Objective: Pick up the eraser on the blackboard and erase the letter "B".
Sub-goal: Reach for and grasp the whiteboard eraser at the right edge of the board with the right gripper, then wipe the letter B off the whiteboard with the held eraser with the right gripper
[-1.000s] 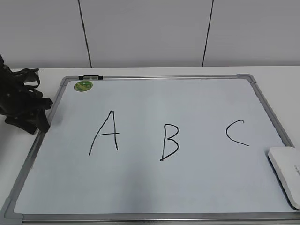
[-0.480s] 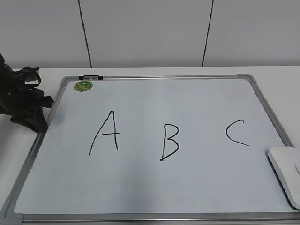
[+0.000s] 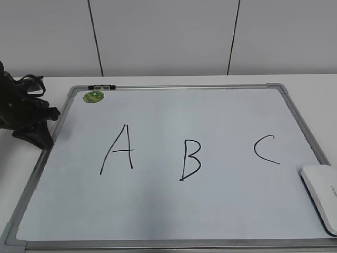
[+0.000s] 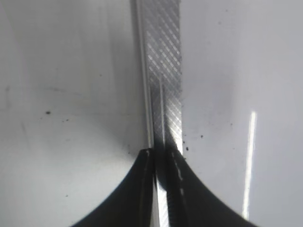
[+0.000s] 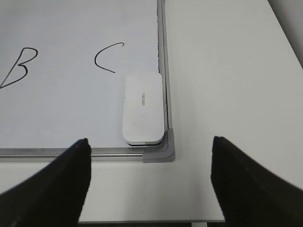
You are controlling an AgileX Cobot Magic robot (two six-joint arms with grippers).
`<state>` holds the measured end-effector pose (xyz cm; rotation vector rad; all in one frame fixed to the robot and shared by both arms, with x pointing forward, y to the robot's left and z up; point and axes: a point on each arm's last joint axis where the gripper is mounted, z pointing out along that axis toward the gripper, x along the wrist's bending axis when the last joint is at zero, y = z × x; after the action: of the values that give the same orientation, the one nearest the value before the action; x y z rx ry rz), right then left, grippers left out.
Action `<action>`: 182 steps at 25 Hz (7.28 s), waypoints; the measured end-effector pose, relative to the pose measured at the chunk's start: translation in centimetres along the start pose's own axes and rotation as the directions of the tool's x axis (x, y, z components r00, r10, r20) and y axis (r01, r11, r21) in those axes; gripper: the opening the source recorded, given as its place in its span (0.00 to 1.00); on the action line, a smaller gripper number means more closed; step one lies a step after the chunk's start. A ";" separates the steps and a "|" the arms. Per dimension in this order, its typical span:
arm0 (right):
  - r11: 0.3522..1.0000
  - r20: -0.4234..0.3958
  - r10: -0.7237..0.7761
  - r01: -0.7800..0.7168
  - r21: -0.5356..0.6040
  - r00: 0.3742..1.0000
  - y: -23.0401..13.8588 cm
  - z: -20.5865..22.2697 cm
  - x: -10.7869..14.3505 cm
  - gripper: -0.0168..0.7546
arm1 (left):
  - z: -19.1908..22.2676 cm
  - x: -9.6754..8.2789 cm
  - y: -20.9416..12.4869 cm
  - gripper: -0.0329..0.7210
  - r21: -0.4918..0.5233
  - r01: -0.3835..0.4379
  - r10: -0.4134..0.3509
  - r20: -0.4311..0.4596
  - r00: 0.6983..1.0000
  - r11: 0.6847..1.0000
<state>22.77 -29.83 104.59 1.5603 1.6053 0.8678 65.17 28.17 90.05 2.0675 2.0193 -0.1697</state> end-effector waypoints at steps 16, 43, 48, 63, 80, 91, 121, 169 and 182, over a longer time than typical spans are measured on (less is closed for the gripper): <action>0.907 -0.053 0.035 -0.009 0.421 0.998 9.9 5.4 -0.1 0.78 | 0.1 0.0 0.0 0.09 0.003 0.003 -0.003 0.002 1.000 1.000; 0.676 -0.100 0.017 0.063 0.734 0.995 7.9 24.0 0.0 0.88 | 0.1 0.0 0.0 0.09 0.002 0.004 -0.004 0.004 1.000 1.000; 0.650 -0.103 0.014 0.070 0.757 0.995 6.8 26.2 0.0 0.88 | 0.1 0.0 0.0 0.09 0.002 0.004 -0.004 0.004 1.000 1.000; 0.607 -0.102 0.016 0.071 0.792 0.995 4.2 30.2 0.1 0.87 | 0.1 0.0 0.0 0.09 0.002 0.004 -0.004 0.004 1.000 1.000; 0.598 -0.102 0.023 0.068 0.799 0.995 4.3 30.6 0.1 0.73 | 0.1 0.0 0.0 0.09 0.004 0.004 -0.004 0.004 1.000 1.000; 0.560 -0.132 0.071 0.070 0.825 0.989 10.1 30.4 0.7 0.73 | 0.1 0.0 0.0 0.09 0.004 0.004 -0.004 0.004 1.000 1.000; 0.485 -0.482 -0.229 0.529 0.696 0.846 13.7 41.6 18.6 0.72 | 0.1 0.0 0.0 0.09 0.004 0.006 -0.006 0.006 1.000 1.000; 0.442 -0.554 -0.320 0.638 0.630 0.769 12.1 41.0 24.2 0.72 | 0.1 -0.1 0.0 0.09 0.005 0.009 -0.009 0.010 1.000 1.000; 0.489 -0.462 -0.264 0.531 0.692 0.846 13.4 43.5 18.9 0.72 | 0.1 -0.1 0.0 0.09 0.004 0.009 -0.009 0.010 1.000 1.000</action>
<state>66.92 -11.24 93.02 1.4909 2.7141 0.0395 65.16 28.08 90.02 2.0563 2.0244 -0.1862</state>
